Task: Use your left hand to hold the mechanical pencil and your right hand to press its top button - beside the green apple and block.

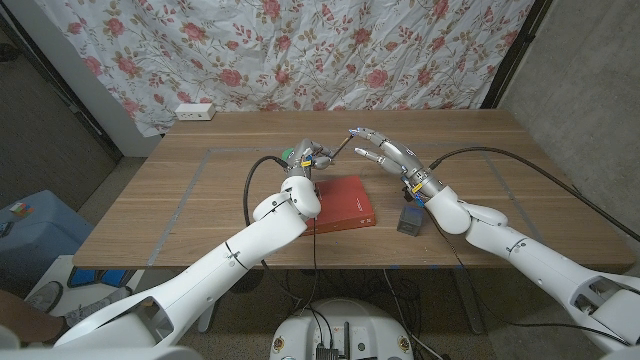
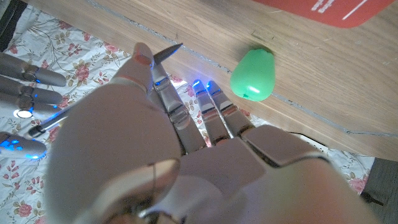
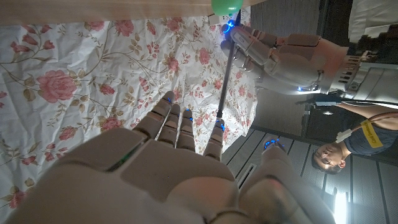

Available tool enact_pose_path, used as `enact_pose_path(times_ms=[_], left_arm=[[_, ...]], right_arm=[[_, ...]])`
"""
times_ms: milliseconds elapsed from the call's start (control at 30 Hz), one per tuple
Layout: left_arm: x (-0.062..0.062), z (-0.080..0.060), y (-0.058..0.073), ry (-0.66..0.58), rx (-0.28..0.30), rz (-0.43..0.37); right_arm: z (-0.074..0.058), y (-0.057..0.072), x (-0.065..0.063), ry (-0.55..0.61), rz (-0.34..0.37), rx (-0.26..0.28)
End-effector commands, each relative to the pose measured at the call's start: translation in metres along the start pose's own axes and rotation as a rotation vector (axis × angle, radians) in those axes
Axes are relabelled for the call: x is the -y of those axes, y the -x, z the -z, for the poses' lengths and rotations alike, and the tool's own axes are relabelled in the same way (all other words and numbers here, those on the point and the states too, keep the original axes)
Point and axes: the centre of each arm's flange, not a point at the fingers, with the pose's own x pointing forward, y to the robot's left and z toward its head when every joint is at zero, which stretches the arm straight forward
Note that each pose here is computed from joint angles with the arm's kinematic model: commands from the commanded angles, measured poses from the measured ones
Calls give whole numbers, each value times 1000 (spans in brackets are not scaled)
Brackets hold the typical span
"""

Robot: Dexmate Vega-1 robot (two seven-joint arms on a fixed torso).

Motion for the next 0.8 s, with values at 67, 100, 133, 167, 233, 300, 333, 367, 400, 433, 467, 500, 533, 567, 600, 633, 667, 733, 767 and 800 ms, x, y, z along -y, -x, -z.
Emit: enact_pose_path(times_ms=[67,100,133,167,233,300,333,367,400,433,467,500,533,567,600,633,667,733,767,800], left_arm=[[0,-1,0,0,6,-2],[0,-1,0,0,9,-1],[0,-1,0,0,7,-1],[0,-1,0,-1,10,-1],[0,-2,-1,0,10,0],[1,-2,-1,-1,8,0],[1,-2,-1,0,10,1],[1,-2,-1,0,11,0],[1,-2,-1,-1,12,0],[1,-3,-1,0,10,0],[1,-3,-1,-1,14,2],[1,-3,-1,-3,16,3],[1,-3,-1,-3,18,2],[1,-3,-1,-2,15,2],[1,-3,-1,-3,19,3],[0,-4,-1,-3,17,2],[0,-4,-1,-4,18,2],[0,-4,-1,-6,17,3],[0,-4,-1,-5,20,3],[0,-4,-1,-5,21,2]], right_arm=[[-1,-1,-6,-27,-9,1],[-1,-1,-7,-30,-8,1],[-1,-1,-7,-32,-9,2],[-1,-2,-8,-35,-11,2],[-2,-2,-9,-40,-8,1],[-2,-2,-10,-49,-9,1],[-2,-2,-11,-48,-10,2],[-3,-2,-11,-50,-11,2],[-3,-2,-12,-52,-10,2],[-3,-2,-12,-55,-9,1],[-3,-2,-12,-56,-6,0],[-3,-2,-13,-56,-6,-2],[-3,-2,-13,-58,-4,-3],[-3,-2,-13,-60,-3,-3],[-3,-2,-14,-60,-3,-3],[-3,-2,-14,-58,-4,-4],[-3,-2,-15,-59,-6,-4],[-3,-2,-16,-60,-8,-6],[-3,-2,-16,-59,-12,-7],[-3,-2,-17,-60,-14,-8]])
